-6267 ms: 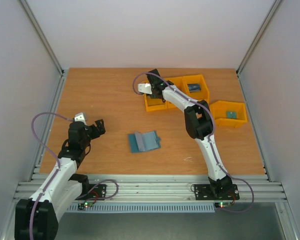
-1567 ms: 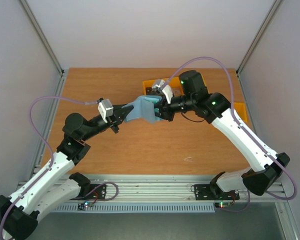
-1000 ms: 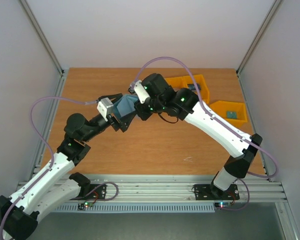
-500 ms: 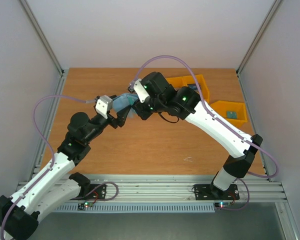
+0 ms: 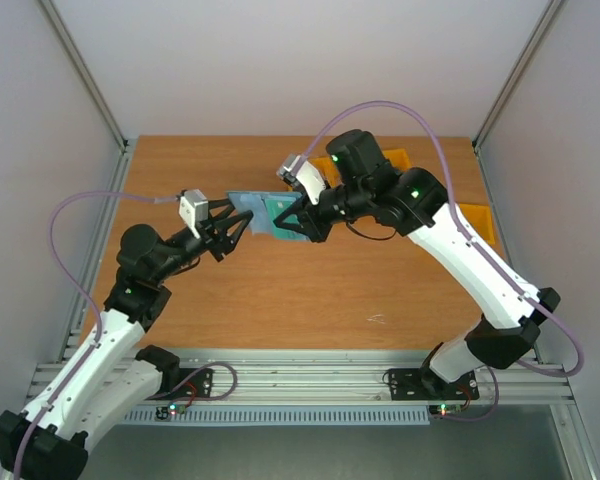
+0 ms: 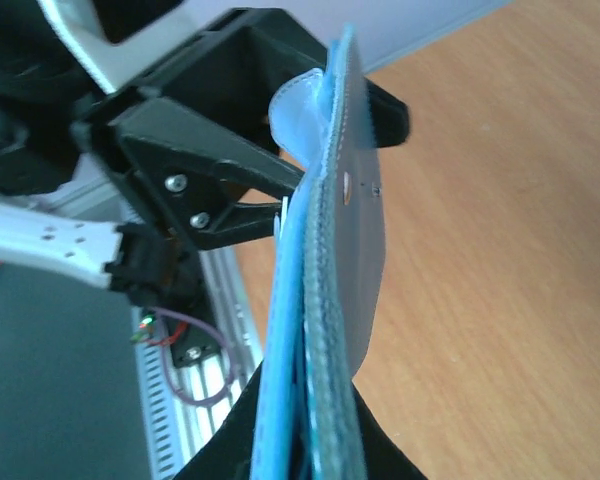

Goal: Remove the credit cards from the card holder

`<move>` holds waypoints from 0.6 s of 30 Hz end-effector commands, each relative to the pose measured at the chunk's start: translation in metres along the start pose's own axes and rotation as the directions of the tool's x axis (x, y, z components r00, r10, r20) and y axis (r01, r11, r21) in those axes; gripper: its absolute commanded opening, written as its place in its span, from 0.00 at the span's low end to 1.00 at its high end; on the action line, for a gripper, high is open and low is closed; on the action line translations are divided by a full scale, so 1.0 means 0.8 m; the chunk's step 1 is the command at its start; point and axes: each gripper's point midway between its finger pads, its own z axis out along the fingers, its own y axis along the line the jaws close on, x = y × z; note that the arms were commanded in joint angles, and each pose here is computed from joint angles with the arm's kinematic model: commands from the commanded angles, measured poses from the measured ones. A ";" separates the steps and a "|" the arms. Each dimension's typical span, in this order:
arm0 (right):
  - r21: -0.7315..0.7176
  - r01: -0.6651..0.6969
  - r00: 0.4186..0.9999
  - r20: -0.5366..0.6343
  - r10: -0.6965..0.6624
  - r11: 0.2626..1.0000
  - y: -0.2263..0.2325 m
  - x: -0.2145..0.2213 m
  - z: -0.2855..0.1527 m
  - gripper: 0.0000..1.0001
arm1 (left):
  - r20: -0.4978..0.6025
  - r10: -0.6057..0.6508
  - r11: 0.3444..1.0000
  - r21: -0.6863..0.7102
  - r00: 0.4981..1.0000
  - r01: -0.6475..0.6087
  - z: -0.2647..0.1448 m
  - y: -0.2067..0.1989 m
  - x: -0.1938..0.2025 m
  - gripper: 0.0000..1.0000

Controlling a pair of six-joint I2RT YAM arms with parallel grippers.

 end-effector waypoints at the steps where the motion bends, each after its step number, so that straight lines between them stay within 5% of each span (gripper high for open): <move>1: -0.206 0.108 0.991 0.099 -0.090 0.972 0.053 -0.014 -0.036 0.01 | 0.004 0.026 0.961 0.275 1.000 -0.026 -0.012 -0.066 -0.019 0.49; 6: -0.335 0.160 0.982 0.151 -0.114 0.929 0.078 -0.009 -0.066 0.01 | 0.021 0.027 0.966 0.258 0.999 -0.032 -0.016 -0.067 -0.029 0.24; 9: -0.357 0.162 0.981 0.156 -0.112 0.920 0.082 -0.005 -0.071 0.01 | 0.025 0.039 0.955 0.294 0.999 -0.044 -0.021 -0.078 -0.033 0.19; 11: -0.339 0.150 0.983 0.149 -0.104 0.929 0.077 -0.004 -0.069 0.01 | 0.021 0.056 0.930 0.362 0.998 -0.060 -0.027 -0.094 -0.034 0.29; 14: -0.278 0.128 0.985 0.144 -0.091 0.952 0.063 -0.006 -0.063 0.01 | 0.008 0.095 0.874 0.477 0.995 -0.087 -0.041 -0.122 -0.032 0.60; 18: -0.180 0.094 0.987 0.145 -0.068 0.979 0.041 -0.014 -0.059 0.01 | 0.004 0.113 0.885 0.454 0.994 -0.102 -0.043 -0.118 -0.026 0.72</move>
